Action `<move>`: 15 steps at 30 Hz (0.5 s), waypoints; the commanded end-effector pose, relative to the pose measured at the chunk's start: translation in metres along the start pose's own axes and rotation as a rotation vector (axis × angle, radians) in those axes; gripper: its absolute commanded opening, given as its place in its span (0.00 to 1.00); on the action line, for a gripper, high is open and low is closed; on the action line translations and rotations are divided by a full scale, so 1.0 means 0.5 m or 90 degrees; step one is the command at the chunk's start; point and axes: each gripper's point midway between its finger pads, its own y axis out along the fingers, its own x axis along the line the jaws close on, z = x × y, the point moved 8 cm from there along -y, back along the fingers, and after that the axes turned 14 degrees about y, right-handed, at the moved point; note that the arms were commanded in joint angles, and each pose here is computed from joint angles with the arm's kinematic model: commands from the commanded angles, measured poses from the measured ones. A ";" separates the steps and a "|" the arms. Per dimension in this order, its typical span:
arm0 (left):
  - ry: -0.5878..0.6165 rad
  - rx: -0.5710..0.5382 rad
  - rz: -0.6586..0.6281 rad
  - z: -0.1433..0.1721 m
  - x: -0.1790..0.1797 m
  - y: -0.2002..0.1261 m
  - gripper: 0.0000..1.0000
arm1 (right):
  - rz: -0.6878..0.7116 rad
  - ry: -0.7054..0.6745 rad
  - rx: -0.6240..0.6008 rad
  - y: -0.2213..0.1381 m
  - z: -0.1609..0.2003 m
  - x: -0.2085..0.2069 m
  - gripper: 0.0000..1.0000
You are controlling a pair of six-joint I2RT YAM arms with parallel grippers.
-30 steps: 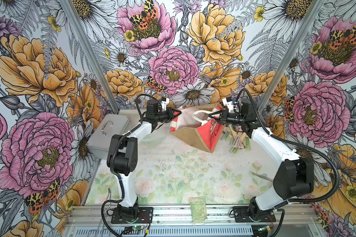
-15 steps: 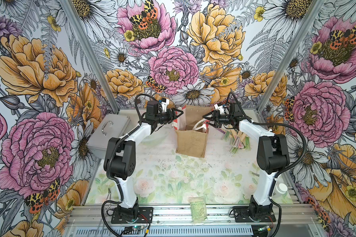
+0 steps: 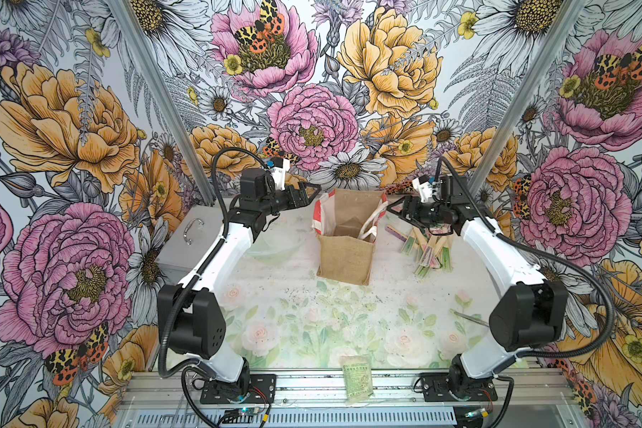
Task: Take out the folding fans from the tote bags
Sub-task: Place the canvas bag at the center of the board, then reset both arms
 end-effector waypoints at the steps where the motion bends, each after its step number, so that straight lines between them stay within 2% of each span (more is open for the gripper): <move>1: 0.039 0.025 -0.136 0.035 0.054 -0.038 0.98 | 0.175 -0.042 -0.093 -0.071 0.005 -0.071 0.74; 5: 0.035 -0.017 -0.196 0.080 0.103 -0.064 0.98 | 0.296 -0.122 -0.221 -0.104 0.002 -0.129 0.75; 7: 0.076 -0.021 -0.224 0.104 0.117 -0.077 0.98 | 0.333 -0.133 -0.238 -0.100 0.002 -0.163 0.75; 11: 0.169 -0.001 -0.349 0.156 0.142 -0.123 0.98 | 0.388 -0.174 -0.256 -0.062 0.015 -0.233 0.75; 15: 0.218 -0.026 -0.435 0.194 0.170 -0.179 0.98 | 0.394 -0.199 -0.281 -0.021 0.033 -0.293 0.74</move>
